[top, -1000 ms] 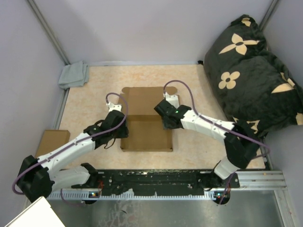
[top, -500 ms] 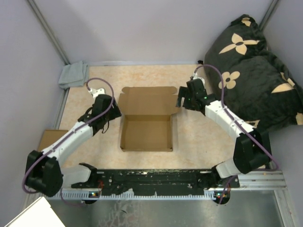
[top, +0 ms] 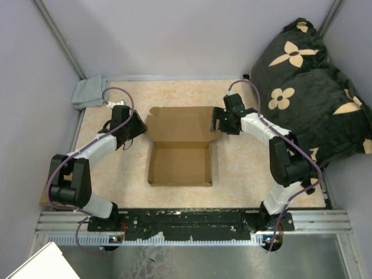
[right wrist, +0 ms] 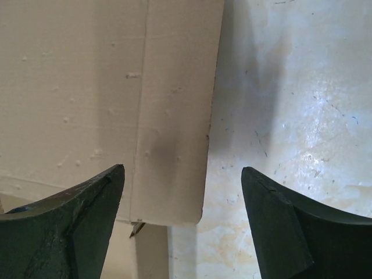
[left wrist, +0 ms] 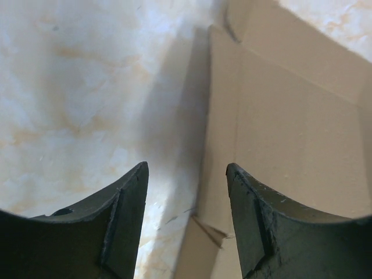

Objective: Fold the paper box

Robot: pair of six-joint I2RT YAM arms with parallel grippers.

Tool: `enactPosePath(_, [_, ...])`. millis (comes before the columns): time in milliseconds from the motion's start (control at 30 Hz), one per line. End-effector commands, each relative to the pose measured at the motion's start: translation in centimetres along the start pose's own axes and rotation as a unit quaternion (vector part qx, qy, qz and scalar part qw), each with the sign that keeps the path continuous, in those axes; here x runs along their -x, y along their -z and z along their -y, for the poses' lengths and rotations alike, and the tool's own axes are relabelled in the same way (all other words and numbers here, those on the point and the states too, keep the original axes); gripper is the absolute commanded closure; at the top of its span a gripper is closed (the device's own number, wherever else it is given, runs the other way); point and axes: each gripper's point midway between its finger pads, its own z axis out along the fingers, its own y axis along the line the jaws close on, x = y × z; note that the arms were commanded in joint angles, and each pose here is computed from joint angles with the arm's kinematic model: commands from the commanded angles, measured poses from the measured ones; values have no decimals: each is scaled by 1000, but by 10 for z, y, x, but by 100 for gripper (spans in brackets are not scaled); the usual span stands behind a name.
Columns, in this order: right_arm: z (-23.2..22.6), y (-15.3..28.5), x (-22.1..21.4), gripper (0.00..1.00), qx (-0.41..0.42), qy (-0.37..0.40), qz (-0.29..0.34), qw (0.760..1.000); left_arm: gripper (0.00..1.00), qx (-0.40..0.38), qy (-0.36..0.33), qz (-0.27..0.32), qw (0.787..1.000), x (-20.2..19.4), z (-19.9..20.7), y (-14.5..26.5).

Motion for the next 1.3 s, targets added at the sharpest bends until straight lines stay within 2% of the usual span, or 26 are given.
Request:
enactPosePath(0, [-12,1,34,19,36,4,29,999,38,-60,5,43,997,38,34,-5])
enactPosePath(133, [-16,-9,39,22,57,11,14,998,42,-67,-1,40,997,47,42,-17])
enactPosePath(300, [-34,-18,46,35,104,29,-4,994,48,-88,-7,11,996,43,53,-35])
enactPosePath(467, [-36,-22,50,42,100,29,-14,994,51,-86,-21,-24,996,36,54,-49])
enactPosePath(667, [-39,-20,53,44,108,29,-14,994,55,-96,-31,-55,993,27,58,-58])
enactPosePath(833, [-39,-15,54,44,105,31,-10,994,64,-100,-34,-66,992,22,56,-61])
enactPosePath(967, [-38,-12,56,44,101,34,-6,994,65,-80,-40,-73,993,20,50,-62])
enactPosePath(1000, [-38,-10,58,44,100,34,-4,994,64,-75,-40,-72,994,22,49,-59])
enactPosePath(1100, [-37,-10,58,44,97,34,-3,995,47,-59,-43,-46,996,37,46,-48])
enactPosePath(1200, [-36,-9,57,44,95,35,-3,995,41,-32,-50,-8,998,59,41,-35])
enactPosePath(1267, [-35,-9,56,44,93,35,-4,995,41,1,-50,16,999,71,31,-29])
